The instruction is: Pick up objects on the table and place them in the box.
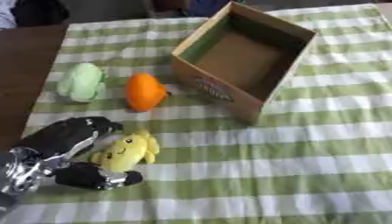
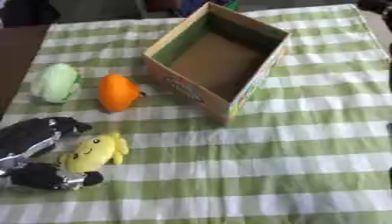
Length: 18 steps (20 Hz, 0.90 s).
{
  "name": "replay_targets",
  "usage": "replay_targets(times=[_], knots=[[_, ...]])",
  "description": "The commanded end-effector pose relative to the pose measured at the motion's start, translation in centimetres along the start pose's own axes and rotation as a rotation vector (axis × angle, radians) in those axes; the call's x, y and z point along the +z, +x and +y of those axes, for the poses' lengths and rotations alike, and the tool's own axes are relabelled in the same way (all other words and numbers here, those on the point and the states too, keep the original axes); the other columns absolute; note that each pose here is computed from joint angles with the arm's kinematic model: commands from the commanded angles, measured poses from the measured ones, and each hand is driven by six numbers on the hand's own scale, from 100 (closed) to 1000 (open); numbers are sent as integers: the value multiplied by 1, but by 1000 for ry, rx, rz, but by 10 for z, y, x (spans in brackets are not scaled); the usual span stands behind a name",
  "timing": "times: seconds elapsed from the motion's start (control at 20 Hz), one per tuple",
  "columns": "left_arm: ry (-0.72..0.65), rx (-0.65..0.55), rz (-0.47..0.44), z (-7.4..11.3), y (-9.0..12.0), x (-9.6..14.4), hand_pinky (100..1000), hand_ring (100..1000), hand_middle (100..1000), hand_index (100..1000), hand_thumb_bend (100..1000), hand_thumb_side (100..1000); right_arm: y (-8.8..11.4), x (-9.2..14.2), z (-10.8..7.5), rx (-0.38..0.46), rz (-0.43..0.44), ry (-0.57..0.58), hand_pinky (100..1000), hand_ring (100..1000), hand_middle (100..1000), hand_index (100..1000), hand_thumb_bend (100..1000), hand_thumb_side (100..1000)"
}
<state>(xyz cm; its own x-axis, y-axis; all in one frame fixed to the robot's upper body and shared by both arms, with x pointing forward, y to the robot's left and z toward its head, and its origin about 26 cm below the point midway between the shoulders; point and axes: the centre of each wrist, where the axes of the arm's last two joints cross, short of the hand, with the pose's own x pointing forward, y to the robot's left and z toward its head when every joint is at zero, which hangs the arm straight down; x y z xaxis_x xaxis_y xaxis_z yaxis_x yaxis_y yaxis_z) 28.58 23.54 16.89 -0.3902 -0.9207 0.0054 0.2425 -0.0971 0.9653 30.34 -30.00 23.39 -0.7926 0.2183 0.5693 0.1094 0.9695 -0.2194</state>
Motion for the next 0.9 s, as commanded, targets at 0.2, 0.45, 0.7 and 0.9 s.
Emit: replay_targets(times=[0.2, 0.45, 0.7, 0.9], knots=[[-6, -33, 8, 3, -2, -5, 708, 871, 773, 901, 637, 968, 7, -4, -2, 10, -32, 10, 751, 733, 543, 845, 100, 966], [-11, -27, 21, 1, -4, -8, 692, 856, 747, 886, 505, 962, 7, -4, -1, 8, -30, 9, 751, 733, 543, 846, 100, 968], [-20, -35, 44, -5, -8, -11, 686, 856, 747, 887, 423, 924, 7, -3, -1, 7, -29, 11, 751, 734, 542, 846, 100, 969], [-43, -45, 50, -10, -11, -13, 679, 852, 745, 886, 431, 901, 7, -3, -1, 5, -30, 12, 752, 734, 542, 846, 100, 970]])
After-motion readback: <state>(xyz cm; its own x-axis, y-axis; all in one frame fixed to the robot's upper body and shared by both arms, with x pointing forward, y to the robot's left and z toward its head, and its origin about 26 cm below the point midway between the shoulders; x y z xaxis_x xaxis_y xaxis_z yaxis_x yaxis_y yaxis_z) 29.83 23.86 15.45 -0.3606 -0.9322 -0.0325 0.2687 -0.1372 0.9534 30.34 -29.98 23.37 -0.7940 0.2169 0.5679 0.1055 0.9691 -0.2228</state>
